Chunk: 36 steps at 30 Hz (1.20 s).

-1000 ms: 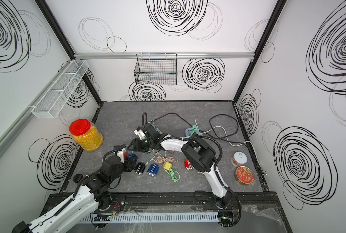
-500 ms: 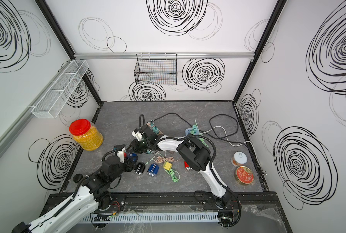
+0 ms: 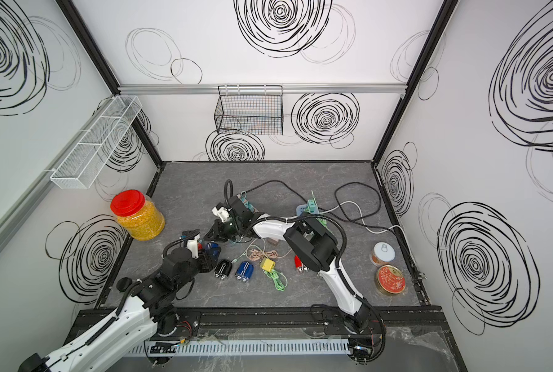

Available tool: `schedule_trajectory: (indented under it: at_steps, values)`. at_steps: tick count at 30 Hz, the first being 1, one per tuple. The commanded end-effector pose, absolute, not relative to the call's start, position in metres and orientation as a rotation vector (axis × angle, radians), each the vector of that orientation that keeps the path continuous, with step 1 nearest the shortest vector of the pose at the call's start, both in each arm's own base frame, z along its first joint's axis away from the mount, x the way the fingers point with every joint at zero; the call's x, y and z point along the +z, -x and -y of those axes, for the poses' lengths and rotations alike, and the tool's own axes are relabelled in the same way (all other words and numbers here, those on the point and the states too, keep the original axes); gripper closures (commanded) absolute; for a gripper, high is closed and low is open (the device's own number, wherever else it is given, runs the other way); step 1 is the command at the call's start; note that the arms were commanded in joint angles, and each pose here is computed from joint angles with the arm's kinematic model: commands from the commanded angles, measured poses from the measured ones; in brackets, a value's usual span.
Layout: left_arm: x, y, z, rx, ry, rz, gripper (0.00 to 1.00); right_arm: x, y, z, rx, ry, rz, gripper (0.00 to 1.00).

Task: Unplug the electric shaver
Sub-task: Remove the charging cable from the electric shaver, then place the charging cable at the center of the board.

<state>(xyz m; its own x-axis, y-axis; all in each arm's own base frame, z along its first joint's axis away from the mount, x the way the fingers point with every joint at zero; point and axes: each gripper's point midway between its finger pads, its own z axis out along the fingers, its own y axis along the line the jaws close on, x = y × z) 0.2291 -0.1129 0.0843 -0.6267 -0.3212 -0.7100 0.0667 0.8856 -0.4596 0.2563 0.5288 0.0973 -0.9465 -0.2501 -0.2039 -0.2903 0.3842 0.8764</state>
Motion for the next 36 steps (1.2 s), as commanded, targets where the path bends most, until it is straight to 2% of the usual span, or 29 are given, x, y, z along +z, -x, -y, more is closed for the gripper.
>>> schedule_trajectory:
  at_steps: [1, 14, 19, 27, 36]
  values:
    - [0.093, -0.232, 0.114, -0.573, 0.192, -2.168, 0.73, 0.1, -0.297, -0.519, 1.567, 0.436, -2.541, 0.94]
    - [0.086, -0.23, 0.113, -0.517, 0.19, -2.224, 0.75, 0.08, -0.323, -0.509, 1.231, 0.431, -2.588, 0.94]
    - [0.091, -0.232, 0.108, -0.491, 0.205, -2.205, 0.75, 0.087, -0.319, -0.511, 1.261, 0.438, -2.578, 0.93]
    - [0.086, -0.236, 0.09, -0.319, 0.241, -2.246, 0.71, 0.085, -0.301, -0.504, 1.241, 0.444, -2.607, 0.91]
    - [0.071, -0.235, 0.087, -0.209, 0.211, -2.324, 0.69, 0.065, -0.262, -0.48, 1.217, 0.439, -2.672, 0.9]
